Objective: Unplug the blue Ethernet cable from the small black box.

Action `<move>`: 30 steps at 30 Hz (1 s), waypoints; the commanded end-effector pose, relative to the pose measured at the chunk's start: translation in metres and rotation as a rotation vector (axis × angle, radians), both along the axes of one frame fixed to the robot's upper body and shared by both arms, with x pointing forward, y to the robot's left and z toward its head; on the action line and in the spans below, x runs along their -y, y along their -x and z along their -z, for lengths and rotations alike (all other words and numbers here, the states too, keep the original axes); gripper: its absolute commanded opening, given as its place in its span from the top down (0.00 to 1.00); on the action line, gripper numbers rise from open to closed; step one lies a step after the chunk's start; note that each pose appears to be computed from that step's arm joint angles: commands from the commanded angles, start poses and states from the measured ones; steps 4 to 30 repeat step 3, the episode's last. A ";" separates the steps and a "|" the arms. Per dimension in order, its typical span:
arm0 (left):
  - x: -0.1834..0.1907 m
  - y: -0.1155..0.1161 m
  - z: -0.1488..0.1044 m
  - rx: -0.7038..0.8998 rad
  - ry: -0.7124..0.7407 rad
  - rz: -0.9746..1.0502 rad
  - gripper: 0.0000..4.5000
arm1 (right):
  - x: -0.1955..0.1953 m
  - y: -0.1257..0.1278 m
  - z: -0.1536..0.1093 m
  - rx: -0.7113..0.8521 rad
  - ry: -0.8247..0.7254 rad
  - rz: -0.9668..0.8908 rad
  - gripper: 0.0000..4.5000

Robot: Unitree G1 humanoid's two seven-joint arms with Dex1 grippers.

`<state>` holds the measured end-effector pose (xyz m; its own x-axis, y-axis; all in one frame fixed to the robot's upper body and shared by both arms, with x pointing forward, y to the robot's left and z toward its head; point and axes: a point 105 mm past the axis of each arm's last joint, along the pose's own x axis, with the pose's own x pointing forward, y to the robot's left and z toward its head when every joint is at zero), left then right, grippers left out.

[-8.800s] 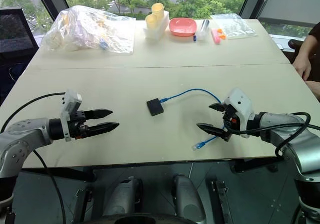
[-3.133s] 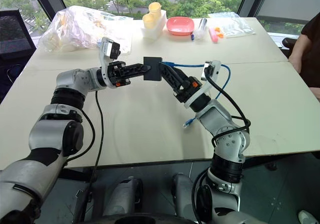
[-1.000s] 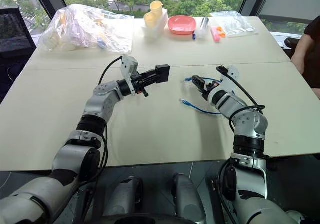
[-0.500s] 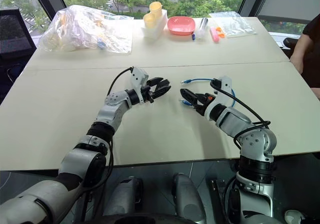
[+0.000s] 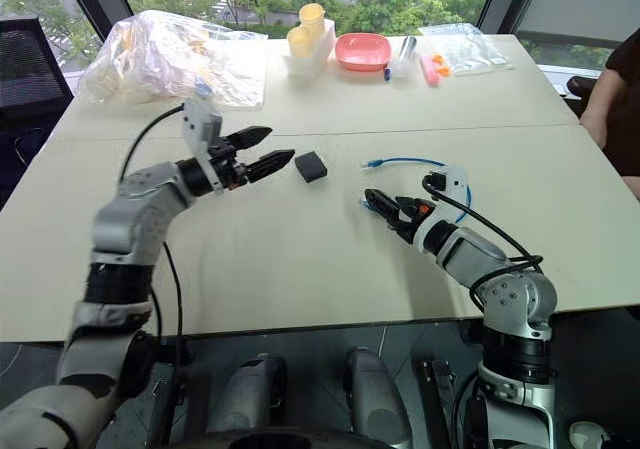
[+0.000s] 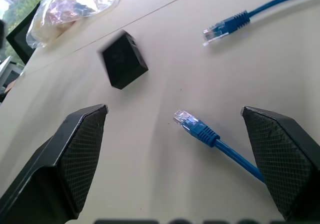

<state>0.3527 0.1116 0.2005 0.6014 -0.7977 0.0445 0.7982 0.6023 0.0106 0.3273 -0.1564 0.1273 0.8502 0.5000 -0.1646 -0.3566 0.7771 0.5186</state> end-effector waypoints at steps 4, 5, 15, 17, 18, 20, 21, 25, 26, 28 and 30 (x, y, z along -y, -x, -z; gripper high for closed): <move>-0.019 0.025 0.001 -0.065 -0.008 -0.055 0.11 | 0.003 0.006 -0.013 0.080 0.013 -0.032 0.00; -0.019 0.025 0.001 -0.065 -0.008 -0.055 0.11 | 0.003 0.006 -0.013 0.080 0.013 -0.032 0.00; -0.019 0.025 0.001 -0.065 -0.008 -0.055 0.11 | 0.003 0.006 -0.013 0.080 0.013 -0.032 0.00; -0.019 0.025 0.001 -0.065 -0.008 -0.055 0.11 | 0.003 0.006 -0.013 0.080 0.013 -0.032 0.00; -0.019 0.025 0.001 -0.065 -0.008 -0.055 0.11 | 0.003 0.006 -0.013 0.080 0.013 -0.032 0.00; -0.019 0.025 0.001 -0.065 -0.008 -0.055 0.11 | 0.003 0.006 -0.013 0.080 0.013 -0.032 0.00; -0.019 0.025 0.001 -0.065 -0.008 -0.055 0.11 | 0.003 0.006 -0.013 0.080 0.013 -0.032 0.00; -0.019 0.025 0.001 -0.065 -0.008 -0.055 0.11 | 0.003 0.006 -0.013 0.080 0.013 -0.032 0.00; -0.019 0.025 0.001 -0.065 -0.008 -0.055 0.11 | 0.003 0.006 -0.013 0.080 0.013 -0.032 0.00; -0.019 0.025 0.001 -0.065 -0.008 -0.055 0.11 | 0.003 0.006 -0.013 0.080 0.013 -0.032 0.00; -0.019 0.025 0.001 -0.065 -0.008 -0.055 0.11 | 0.003 0.006 -0.013 0.080 0.013 -0.032 0.00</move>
